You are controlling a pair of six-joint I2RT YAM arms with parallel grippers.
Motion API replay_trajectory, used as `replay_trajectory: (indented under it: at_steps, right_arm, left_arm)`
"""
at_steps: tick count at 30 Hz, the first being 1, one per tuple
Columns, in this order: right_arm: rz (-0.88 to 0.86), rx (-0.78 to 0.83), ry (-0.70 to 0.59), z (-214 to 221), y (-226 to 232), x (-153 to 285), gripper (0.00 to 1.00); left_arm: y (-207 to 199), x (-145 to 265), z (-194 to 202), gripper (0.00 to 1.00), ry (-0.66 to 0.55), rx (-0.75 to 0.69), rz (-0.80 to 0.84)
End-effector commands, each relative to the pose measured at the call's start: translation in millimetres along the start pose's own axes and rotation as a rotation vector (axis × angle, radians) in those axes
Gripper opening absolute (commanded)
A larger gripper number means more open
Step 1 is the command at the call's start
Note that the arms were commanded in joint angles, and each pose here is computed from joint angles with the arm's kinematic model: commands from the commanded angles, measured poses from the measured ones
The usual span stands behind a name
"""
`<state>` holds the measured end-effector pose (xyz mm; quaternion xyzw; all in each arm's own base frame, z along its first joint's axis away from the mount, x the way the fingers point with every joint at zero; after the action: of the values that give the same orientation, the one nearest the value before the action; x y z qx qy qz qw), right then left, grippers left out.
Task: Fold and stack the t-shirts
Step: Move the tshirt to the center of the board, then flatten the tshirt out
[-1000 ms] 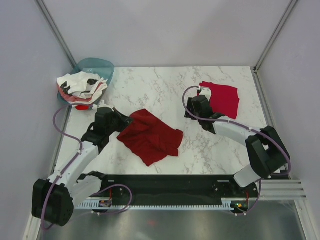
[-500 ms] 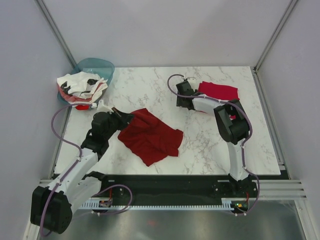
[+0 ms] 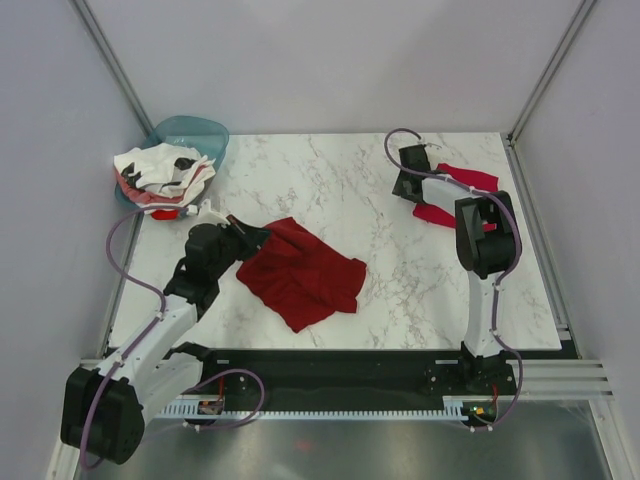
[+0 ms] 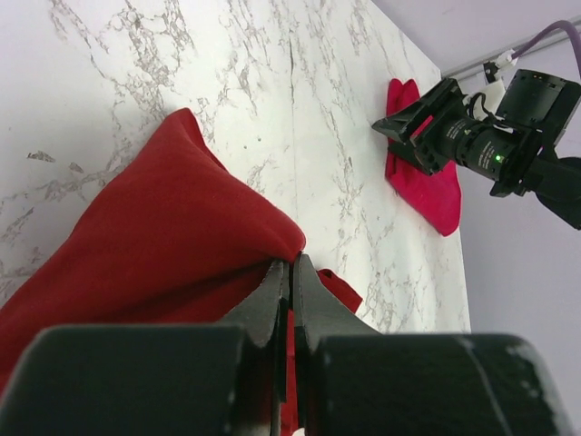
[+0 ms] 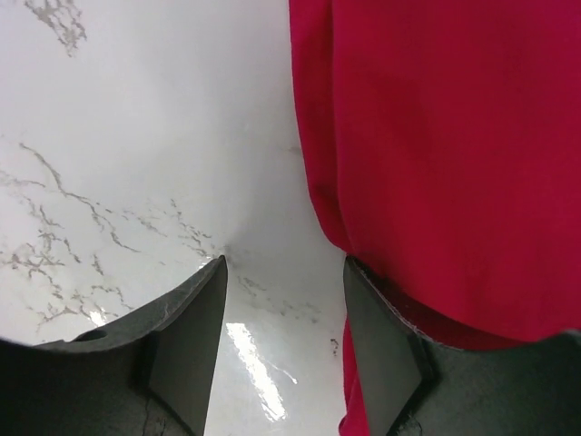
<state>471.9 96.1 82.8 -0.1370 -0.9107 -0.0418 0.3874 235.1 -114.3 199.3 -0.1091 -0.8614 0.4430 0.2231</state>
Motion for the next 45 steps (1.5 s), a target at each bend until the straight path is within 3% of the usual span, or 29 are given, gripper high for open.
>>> replay_trajectory:
  at_steps: [1,6,9,12,14,20,21,22,23,24,26,33,36,37,39,42,45]
  right_arm:
    - [0.057,0.031,0.031,7.3,-8.8,14.1,0.63]
    - [-0.036,0.021,-0.053,-14.1,1.5,57.7,0.67]
    - [-0.077,0.116,-0.142,-12.5,28.6,101.0,0.76]
    - [-0.196,0.182,-0.167,2.4,54.6,137.0,0.76]
    - [-0.326,0.234,-0.113,28.9,72.7,153.3,0.74]
    - [-0.456,0.34,-0.048,95.9,70.6,198.5,0.71]
    - [-0.45,0.351,-0.034,109.3,58.9,201.4,0.71]
    - [-0.447,0.358,-0.03,117.1,53.6,202.6,0.72]
    - [-0.465,0.358,-0.03,123.6,51.4,203.9,0.73]
    - [-0.458,0.366,-0.007,138.3,40.7,202.1,0.74]
    - [-0.48,0.367,0.0,148.4,38.1,201.7,0.74]
    - [-0.535,0.411,0.069,167.6,50.0,197.7,0.69]
    - [-0.575,0.414,0.089,171.4,57.1,197.9,0.6]
    - [-0.596,0.416,0.097,172.2,58.5,199.2,0.5]
    - [-0.614,0.417,0.1,172.2,59.0,201.5,0.4]
    - [-0.637,0.406,0.08,167.0,59.4,207.8,0.0]
    - [-0.607,0.379,0.015,155.9,52.3,215.5,0.0]
  left_arm:
    - [-13.4,-0.4,-7.8,0.02,-0.029,-0.051,0.074]
    - [-15.4,0.0,-8.9,0.02,-0.03,-0.061,0.082]
    - [-15.2,0.5,-9.6,0.02,-0.038,-0.063,0.08]
    - [-13.2,3.0,-11.7,0.02,-0.071,-0.061,0.066]
    - [-15.1,10.4,-16.8,0.02,-0.128,-0.044,0.066]
    - [16.8,23.4,-27.9,0.02,-0.364,0.149,-0.179]
    - [17.9,24.8,-36.9,0.06,-0.438,0.183,-0.224]
    - [30.9,26.1,-31.2,0.12,-0.421,0.193,-0.319]
    - [29.7,26.0,-33.4,0.23,-0.428,0.185,-0.326]
    - [24.2,26.1,-36.2,0.61,-0.422,0.171,-0.312]
    - [19.5,28.9,-38.3,0.97,-0.412,0.13,-0.297]
    - [12.8,30.5,-36.4,0.97,-0.392,0.07,-0.198]
    - [-3.2,20.3,-30.3,0.93,-0.265,-0.05,-0.074]
    - [-5.1,17.7,-28.9,0.93,-0.231,-0.106,-0.058]
    - [-11.9,7.5,-21.8,0.94,-0.13,-0.172,-0.032]
    - [-16.2,-5.1,-11.3,0.95,-0.019,-0.216,-0.008]
    - [-21.5,-14.4,-2.2,0.95,0.044,-0.263,0.004]
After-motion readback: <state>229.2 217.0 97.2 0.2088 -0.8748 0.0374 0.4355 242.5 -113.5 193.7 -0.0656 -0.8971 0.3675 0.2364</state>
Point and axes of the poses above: each gripper's point midway between its finger pads, its own x axis back along the fingers, its own y axis along the line the jaws close on, z = x × y, the point moved 8 cm from there along x, back along the fingers, and after that the axes turned 9 degrees about x, right-handed, at the moved point
